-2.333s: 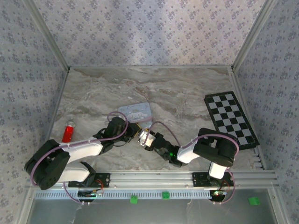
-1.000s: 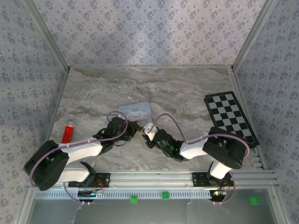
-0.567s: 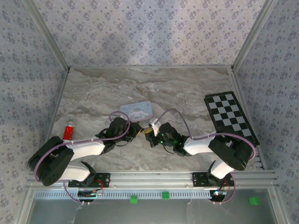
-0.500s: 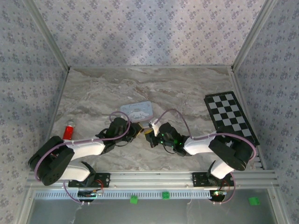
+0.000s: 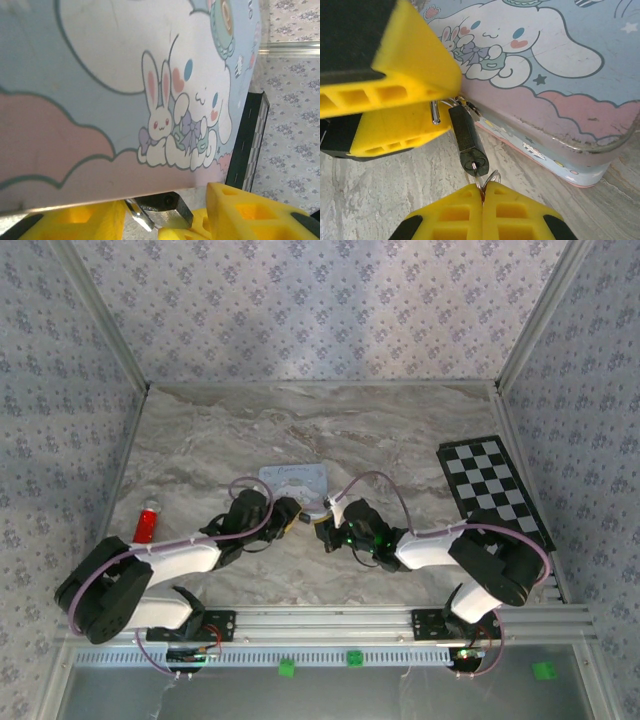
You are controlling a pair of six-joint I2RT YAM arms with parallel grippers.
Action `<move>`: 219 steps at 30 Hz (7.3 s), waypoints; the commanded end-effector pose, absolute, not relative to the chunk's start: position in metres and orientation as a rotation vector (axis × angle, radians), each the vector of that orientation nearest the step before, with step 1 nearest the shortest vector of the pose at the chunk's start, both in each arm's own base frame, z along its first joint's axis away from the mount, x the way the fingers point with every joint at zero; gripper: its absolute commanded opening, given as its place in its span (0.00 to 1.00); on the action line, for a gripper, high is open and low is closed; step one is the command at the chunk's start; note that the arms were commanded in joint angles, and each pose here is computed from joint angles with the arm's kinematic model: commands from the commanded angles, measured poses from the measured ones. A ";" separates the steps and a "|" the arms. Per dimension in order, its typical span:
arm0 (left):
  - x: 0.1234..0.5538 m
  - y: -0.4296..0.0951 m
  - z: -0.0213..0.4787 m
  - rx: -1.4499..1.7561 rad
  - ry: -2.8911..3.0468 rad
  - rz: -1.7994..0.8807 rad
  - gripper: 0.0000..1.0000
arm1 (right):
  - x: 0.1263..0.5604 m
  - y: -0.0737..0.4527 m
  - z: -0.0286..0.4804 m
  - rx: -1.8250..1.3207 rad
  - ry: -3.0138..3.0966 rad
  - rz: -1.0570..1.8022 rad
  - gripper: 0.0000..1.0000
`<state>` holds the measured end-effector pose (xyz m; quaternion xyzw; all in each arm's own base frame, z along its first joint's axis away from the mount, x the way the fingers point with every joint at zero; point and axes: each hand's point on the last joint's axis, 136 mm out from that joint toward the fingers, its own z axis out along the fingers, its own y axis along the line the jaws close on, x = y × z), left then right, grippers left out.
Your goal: Unlock the padlock with the key
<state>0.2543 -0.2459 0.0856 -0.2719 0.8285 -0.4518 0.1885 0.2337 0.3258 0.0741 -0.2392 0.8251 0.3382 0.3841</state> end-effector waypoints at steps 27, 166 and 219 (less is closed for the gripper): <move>0.279 -0.142 0.109 -0.541 2.379 -0.693 0.72 | 0.233 0.327 0.102 -0.686 2.109 0.646 0.04; 0.267 -0.252 0.067 -0.550 2.489 -0.963 0.64 | 0.283 0.305 -0.008 0.128 2.465 1.106 0.40; 0.266 -0.252 0.077 -0.547 2.474 -0.978 0.64 | 0.317 0.290 -0.011 0.245 2.286 1.270 0.26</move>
